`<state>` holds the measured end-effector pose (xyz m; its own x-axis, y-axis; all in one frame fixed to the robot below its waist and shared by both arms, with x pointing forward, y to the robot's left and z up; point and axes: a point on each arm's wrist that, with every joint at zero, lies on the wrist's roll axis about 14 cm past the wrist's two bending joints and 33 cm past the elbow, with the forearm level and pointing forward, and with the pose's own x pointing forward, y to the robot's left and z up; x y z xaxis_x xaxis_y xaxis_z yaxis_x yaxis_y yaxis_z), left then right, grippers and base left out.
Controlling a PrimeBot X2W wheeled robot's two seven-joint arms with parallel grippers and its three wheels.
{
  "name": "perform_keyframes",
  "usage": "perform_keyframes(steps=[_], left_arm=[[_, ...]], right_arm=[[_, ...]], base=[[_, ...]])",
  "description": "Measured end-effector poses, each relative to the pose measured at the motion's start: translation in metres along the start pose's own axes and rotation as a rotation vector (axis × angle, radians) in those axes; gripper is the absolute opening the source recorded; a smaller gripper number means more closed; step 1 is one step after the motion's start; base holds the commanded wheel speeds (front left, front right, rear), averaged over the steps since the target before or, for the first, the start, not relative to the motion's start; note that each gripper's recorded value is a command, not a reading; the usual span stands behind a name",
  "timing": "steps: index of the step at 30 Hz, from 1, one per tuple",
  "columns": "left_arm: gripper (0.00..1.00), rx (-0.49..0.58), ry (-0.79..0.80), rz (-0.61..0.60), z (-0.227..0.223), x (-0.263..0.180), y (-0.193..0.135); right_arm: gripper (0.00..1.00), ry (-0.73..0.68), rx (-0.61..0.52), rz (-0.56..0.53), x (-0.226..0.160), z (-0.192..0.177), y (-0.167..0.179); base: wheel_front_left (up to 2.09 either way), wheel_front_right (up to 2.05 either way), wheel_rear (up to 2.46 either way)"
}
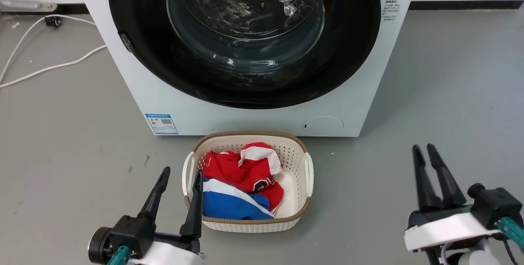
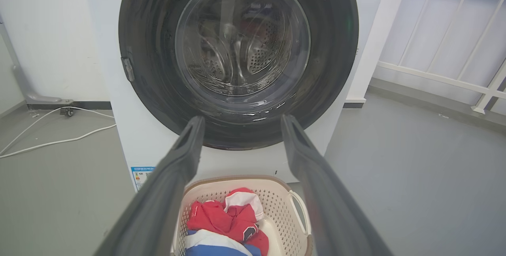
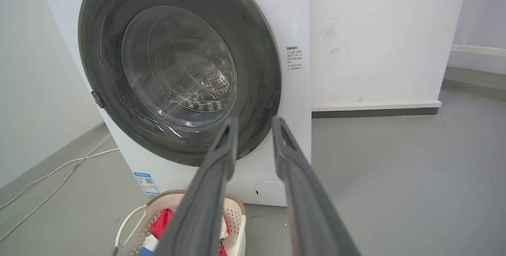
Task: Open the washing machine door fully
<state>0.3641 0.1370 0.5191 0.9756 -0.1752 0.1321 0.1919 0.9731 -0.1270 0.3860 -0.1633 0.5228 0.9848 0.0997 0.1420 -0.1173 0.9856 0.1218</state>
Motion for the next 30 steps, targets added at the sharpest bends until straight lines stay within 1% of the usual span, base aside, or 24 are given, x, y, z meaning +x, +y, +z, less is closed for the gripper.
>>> perform_keyframes(steps=[5,9,14,16,20,23,30], left_arm=[[1.0,-0.001,0.014,-0.008,-0.005,0.005,-0.002],[1.0,0.001,0.019,-0.014,-0.008,0.012,-0.002],[1.0,0.004,0.043,-0.015,-0.018,0.019,0.0],[1.0,0.004,0.049,-0.017,-0.021,0.023,0.0],[1.0,0.005,0.052,-0.017,-0.025,0.031,0.002],[1.0,0.009,0.043,-0.009,-0.023,0.038,0.006],[1.0,0.015,0.06,0.015,-0.032,0.044,0.017]], right_arm=[[0.0,-0.014,0.061,-0.048,0.011,0.001,-0.014],[0.0,-0.04,0.135,-0.099,0.029,0.003,-0.03],[0.0,-0.038,0.281,-0.166,0.062,0.003,-0.052],[0.0,-0.045,0.356,-0.182,0.081,0.011,-0.064],[0.0,-0.027,0.45,-0.171,0.118,0.029,-0.084],[0.0,-0.009,0.477,-0.15,0.145,0.041,-0.093],[0.0,0.144,0.615,-0.047,0.208,0.039,-0.077]], base=[[0.0,0.0,0.0],[0.0,0.0,0.0],[0.0,0.0,0.0],[0.0,0.0,0.0],[0.0,0.0,0.0],[0.0,0.0,0.0],[0.0,0.0,0.0]])
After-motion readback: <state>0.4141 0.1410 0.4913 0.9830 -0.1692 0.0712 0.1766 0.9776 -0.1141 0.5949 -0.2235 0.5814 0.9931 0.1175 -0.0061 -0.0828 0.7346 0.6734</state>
